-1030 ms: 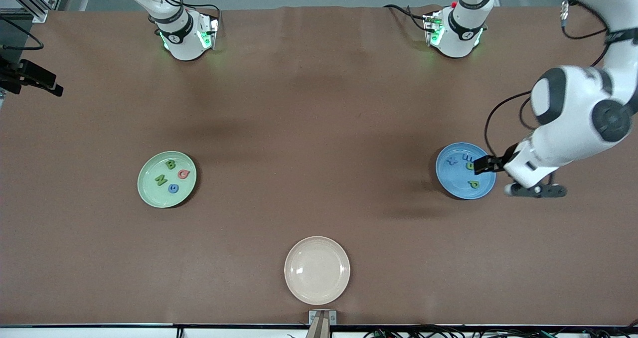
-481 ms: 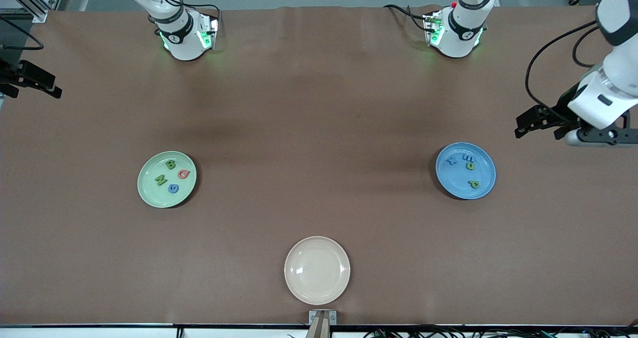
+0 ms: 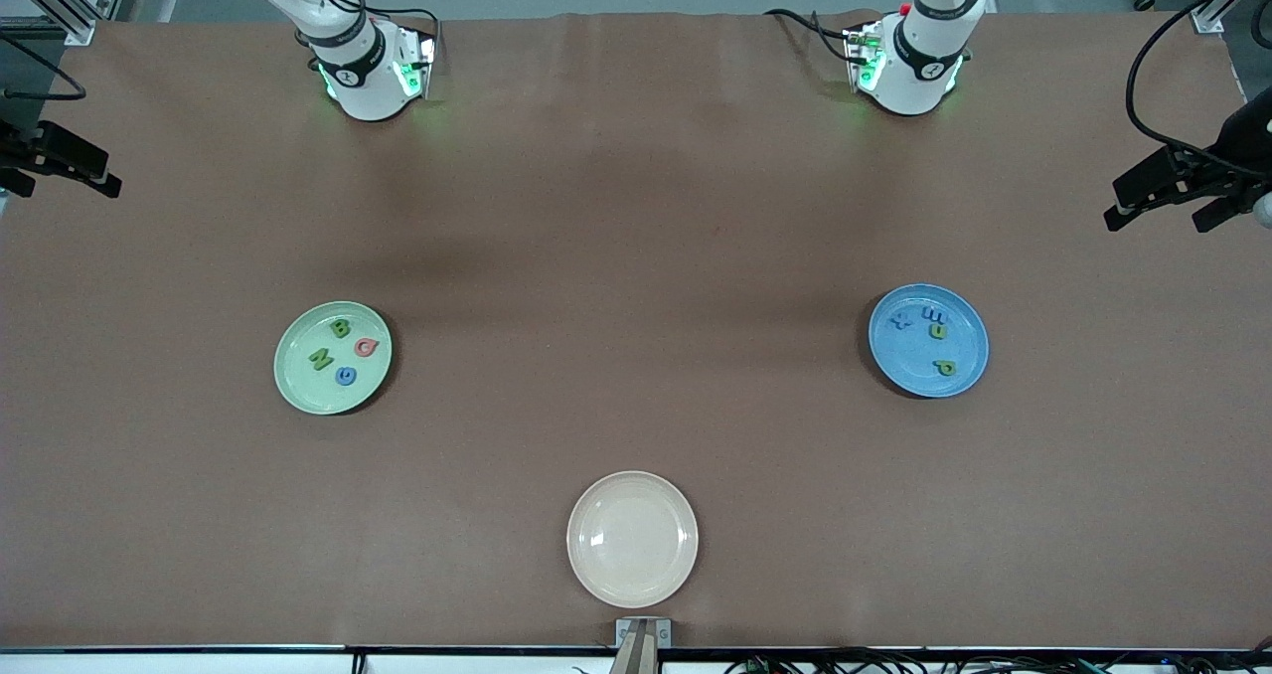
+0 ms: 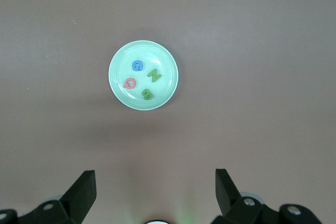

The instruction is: Sort upper and lower case letters into plates

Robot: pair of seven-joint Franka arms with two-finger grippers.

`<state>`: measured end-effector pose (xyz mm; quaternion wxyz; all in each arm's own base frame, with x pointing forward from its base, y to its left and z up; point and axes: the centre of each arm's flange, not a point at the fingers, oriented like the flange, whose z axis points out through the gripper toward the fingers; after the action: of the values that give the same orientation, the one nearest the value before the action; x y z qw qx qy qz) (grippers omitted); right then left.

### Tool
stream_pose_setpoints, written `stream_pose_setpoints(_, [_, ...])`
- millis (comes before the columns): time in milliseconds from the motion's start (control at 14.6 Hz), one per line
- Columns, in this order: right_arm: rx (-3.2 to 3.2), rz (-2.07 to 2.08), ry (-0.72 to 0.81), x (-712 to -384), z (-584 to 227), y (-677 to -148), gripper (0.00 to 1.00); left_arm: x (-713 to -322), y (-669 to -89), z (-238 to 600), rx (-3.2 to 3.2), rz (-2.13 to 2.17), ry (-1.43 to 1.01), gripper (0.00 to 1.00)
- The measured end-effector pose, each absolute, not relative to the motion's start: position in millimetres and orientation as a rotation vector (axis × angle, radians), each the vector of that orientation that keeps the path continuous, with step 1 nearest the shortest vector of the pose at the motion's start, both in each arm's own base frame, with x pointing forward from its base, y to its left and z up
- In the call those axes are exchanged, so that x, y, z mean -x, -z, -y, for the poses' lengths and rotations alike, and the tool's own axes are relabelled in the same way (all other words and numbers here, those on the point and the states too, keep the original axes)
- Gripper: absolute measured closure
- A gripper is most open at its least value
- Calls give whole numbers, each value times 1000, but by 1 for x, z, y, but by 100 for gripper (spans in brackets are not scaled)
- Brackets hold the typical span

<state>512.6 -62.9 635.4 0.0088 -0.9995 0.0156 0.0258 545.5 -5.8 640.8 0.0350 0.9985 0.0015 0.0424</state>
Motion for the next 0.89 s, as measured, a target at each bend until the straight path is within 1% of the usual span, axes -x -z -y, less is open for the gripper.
stream_pose_setpoints(412, [3119, -52, -111, -510, 64, -634, 0, -545, -639, 13, -3069, 15, -114, 0])
stream_pose_setpoints(893, [3114, -56, -110, -510, 64, -635, 0, -545, -638, 23, -3102, 55, -112, 0])
